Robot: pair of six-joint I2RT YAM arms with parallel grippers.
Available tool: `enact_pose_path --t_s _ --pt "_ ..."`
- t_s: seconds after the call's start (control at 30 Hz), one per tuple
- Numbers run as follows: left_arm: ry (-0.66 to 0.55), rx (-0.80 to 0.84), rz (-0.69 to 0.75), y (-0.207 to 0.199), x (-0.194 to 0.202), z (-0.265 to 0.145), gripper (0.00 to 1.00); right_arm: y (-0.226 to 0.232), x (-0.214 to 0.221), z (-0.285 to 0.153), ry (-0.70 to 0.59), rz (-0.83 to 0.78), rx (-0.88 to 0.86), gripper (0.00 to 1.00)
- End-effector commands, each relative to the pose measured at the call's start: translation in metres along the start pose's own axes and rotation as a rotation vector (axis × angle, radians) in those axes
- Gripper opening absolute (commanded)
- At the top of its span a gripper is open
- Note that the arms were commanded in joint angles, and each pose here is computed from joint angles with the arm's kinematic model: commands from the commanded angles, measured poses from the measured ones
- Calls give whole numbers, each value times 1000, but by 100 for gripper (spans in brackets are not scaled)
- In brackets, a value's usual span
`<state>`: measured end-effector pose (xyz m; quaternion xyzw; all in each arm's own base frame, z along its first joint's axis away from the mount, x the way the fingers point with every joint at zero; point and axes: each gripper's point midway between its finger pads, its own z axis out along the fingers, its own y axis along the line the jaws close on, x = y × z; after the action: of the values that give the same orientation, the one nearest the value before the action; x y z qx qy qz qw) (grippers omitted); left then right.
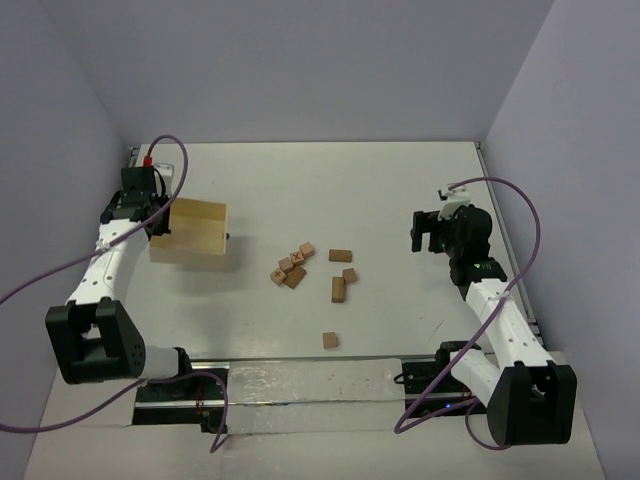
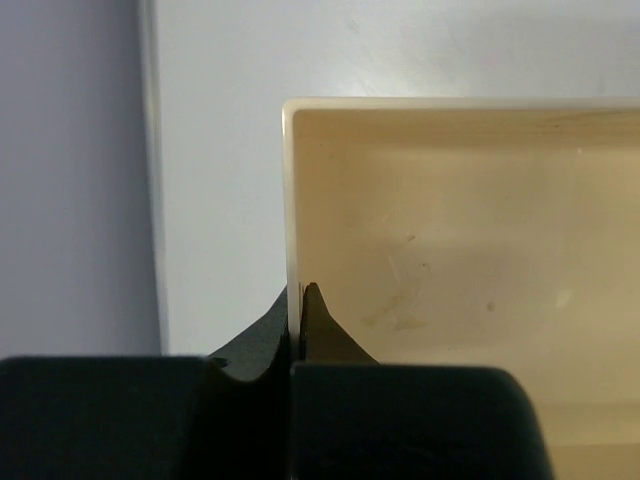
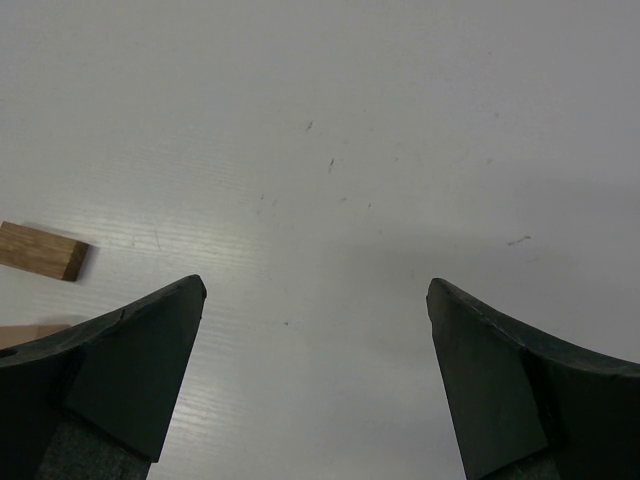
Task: Build the wood block tower
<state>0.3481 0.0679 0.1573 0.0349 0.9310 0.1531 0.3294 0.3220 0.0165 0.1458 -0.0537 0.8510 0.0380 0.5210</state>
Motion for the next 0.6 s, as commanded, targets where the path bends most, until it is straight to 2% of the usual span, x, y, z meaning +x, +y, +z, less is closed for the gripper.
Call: enact_pose_path --t_s 0.0,0.1,0.17,0.23,0.3,0.4,0.47,0.57 --pt "-105 181 72 -24 -1 -7 0 0 -23 -2 -42 -2 -7 100" --pt "-77 195 45 -17 8 3 0 0 -22 -3 -43 -3 -4 100" --pt "-42 194 -38 11 17 16 0 0 -23 -3 -46 -6 -6 100" --pt "-44 216 -59 19 15 22 0 0 -23 -3 -46 -7 -6 100" --pt "-19 209 -90 45 26 35 0 0 -22 -3 -43 -7 -5 100" --pt "27 227 -64 67 46 53 0 0 -22 -2 -41 -5 -9 100" --pt "18 260 -54 73 48 58 0 1 -22 -2 -39 -5 -11 100" --pt "19 200 -63 100 53 75 0 1 -21 -1 -36 -4 -12 100"
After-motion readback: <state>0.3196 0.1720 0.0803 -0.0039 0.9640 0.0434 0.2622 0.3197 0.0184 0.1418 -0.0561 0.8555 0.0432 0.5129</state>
